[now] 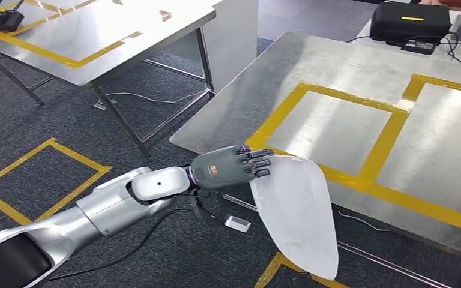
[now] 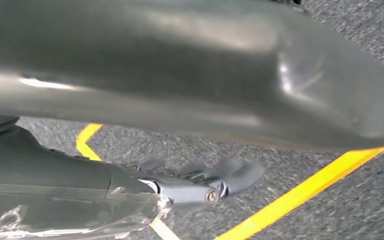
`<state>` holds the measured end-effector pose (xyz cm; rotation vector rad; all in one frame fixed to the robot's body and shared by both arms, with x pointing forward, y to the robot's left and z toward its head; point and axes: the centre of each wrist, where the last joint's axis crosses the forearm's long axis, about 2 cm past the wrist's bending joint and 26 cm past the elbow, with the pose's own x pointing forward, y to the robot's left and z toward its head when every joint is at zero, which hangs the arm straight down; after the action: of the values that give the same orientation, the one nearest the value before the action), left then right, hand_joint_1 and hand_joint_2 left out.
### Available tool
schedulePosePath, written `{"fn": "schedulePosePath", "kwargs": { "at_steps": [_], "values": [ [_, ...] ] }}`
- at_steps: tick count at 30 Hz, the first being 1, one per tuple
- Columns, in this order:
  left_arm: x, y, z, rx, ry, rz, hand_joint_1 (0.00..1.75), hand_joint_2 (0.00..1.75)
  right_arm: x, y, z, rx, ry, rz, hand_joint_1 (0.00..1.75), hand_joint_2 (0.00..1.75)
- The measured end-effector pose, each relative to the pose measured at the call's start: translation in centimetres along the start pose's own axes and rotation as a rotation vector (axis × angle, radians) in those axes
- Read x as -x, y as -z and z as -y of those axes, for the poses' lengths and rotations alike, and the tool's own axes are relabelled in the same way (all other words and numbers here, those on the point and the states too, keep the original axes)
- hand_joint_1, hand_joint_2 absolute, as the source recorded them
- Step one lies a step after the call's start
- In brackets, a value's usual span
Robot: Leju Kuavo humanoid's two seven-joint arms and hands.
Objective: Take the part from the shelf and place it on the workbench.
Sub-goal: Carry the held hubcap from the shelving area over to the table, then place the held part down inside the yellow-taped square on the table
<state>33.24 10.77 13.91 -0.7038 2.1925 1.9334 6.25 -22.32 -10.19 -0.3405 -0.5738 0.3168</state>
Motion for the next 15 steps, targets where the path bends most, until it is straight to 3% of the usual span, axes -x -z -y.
{"fn": "schedulePosePath", "kwargs": {
  "at_steps": [15],
  "values": [
    [-0.09, -0.11, 0.10, 0.001, -0.003, -0.003, 1.69, 1.75, -0.33, 0.31, 0.36, 0.013, -0.004, 0.015, 0.00, 0.00]
  ]
}}
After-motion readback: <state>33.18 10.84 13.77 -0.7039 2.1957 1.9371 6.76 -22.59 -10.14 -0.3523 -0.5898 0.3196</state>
